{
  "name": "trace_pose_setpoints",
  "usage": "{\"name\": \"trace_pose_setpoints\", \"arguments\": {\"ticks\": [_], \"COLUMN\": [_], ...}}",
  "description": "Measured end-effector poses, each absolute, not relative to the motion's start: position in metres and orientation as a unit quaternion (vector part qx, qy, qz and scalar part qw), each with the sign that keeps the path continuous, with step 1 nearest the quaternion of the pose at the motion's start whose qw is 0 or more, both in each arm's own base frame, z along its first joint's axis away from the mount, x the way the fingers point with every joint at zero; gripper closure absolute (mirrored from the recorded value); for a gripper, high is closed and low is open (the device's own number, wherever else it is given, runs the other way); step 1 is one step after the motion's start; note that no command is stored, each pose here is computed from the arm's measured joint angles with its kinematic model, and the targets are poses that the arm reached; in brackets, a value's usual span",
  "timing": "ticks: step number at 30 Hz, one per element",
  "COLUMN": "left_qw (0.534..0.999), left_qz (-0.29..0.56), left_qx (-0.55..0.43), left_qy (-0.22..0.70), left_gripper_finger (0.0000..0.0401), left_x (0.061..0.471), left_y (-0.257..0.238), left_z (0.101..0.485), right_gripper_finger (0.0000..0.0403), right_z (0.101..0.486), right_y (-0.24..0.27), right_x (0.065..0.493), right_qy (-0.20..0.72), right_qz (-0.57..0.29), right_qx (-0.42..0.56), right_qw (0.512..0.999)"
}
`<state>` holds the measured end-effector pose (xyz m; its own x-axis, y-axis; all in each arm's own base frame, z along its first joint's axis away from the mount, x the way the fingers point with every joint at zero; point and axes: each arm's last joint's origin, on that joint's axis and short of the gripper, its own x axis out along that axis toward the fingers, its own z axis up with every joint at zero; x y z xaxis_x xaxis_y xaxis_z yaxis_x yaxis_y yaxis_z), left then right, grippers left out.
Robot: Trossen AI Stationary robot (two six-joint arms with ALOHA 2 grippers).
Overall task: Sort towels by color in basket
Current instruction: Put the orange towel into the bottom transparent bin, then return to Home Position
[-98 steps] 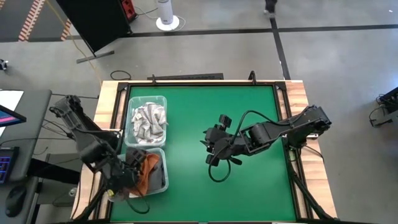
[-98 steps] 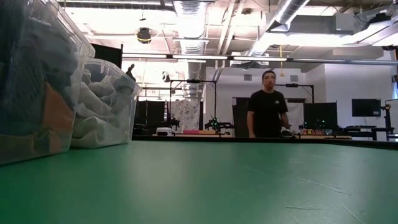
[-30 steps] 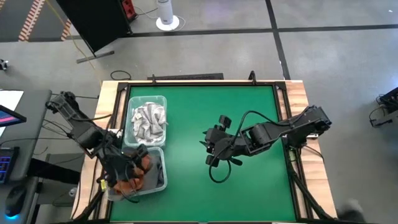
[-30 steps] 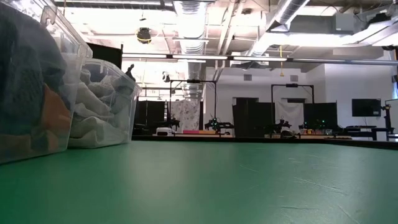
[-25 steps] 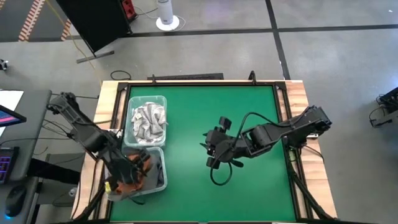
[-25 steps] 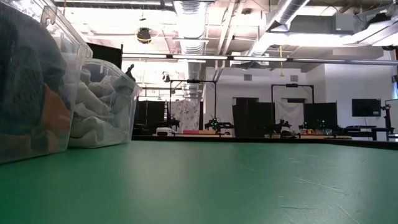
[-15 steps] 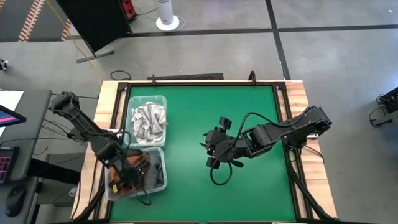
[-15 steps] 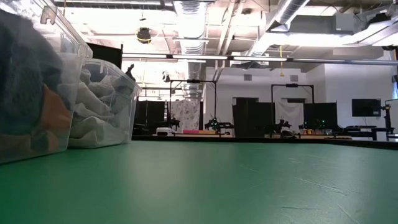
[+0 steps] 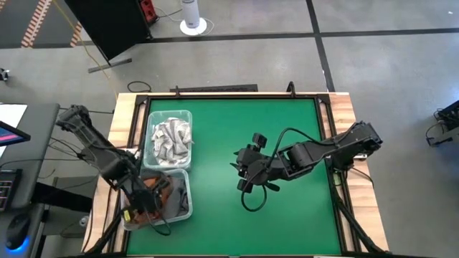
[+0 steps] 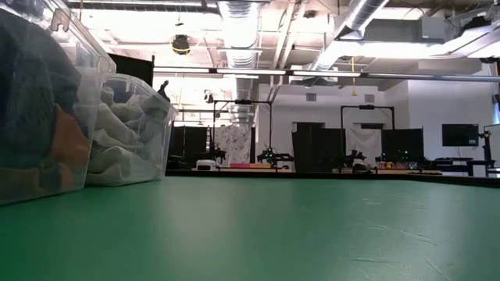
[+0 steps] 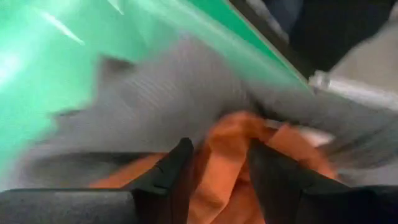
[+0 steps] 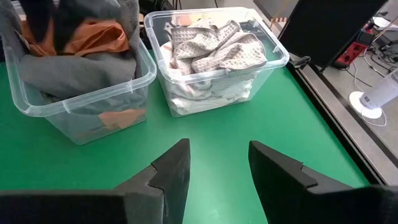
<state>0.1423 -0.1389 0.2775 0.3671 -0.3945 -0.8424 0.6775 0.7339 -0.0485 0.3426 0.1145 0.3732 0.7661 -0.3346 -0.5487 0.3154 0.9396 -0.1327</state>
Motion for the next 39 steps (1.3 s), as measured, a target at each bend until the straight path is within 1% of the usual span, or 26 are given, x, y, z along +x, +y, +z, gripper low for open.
{"name": "trace_pose_setpoints", "arguments": {"ticks": [3, 5, 8, 10, 14, 17, 21, 24, 29, 34, 36, 39], "left_qw": [0.836, 0.857, 0.893, 0.907, 0.909, 0.918, 0.942, 0.961, 0.984, 0.997, 0.998, 0.998], "left_qz": [-0.310, -0.287, -0.205, -0.154, -0.129, -0.121, -0.121, -0.101, -0.041, 0.002, 0.018, 0.033], "left_qx": [0.137, 0.127, 0.124, 0.120, 0.106, 0.081, 0.028, 0.001, 0.002, 0.009, 0.010, 0.008], "left_qy": [0.431, 0.408, 0.380, 0.373, 0.381, 0.369, 0.313, 0.257, 0.173, 0.076, 0.054, 0.045], "left_gripper_finger": [0.0260, 0.0260, 0.0260, 0.0259, 0.0259, 0.0259, 0.0259, 0.0259, 0.0259, 0.0259, 0.0259, 0.0259], "left_x": [0.144, 0.145, 0.148, 0.150, 0.144, 0.131, 0.110, 0.095, 0.078, 0.075, 0.075, 0.072], "left_y": [-0.138, -0.138, -0.134, -0.129, -0.117, -0.102, -0.080, -0.065, -0.043, -0.033, -0.029, -0.022], "left_z": [0.311, 0.326, 0.338, 0.338, 0.331, 0.325, 0.322, 0.321, 0.306, 0.279, 0.269, 0.260], "right_gripper_finger": [0.0211, 0.0211, 0.0211, 0.0211, 0.0211, 0.0211, 0.0211, 0.0211, 0.0211, 0.0211, 0.0211, 0.0213], "right_z": [0.373, 0.371, 0.369, 0.367, 0.365, 0.355, 0.336, 0.315, 0.276, 0.247, 0.239, 0.234], "right_y": [0.114, 0.115, 0.114, 0.112, 0.110, 0.108, 0.102, 0.094, 0.076, 0.050, 0.037, 0.016], "right_x": [0.342, 0.340, 0.336, 0.335, 0.335, 0.330, 0.312, 0.293, 0.256, 0.227, 0.218, 0.206], "right_qy": [0.298, 0.306, 0.321, 0.329, 0.331, 0.337, 0.336, 0.319, 0.244, 0.150, 0.130, 0.112], "right_qz": [-0.173, -0.176, -0.197, -0.201, -0.205, -0.207, -0.217, -0.220, -0.215, -0.191, -0.176, -0.173], "right_qx": [-0.020, -0.030, -0.052, -0.055, -0.054, -0.055, -0.033, -0.005, 0.050, 0.090, 0.100, 0.114], "right_qw": [0.938, 0.935, 0.925, 0.921, 0.919, 0.917, 0.916, 0.922, 0.944, 0.966, 0.971, 0.972]}}
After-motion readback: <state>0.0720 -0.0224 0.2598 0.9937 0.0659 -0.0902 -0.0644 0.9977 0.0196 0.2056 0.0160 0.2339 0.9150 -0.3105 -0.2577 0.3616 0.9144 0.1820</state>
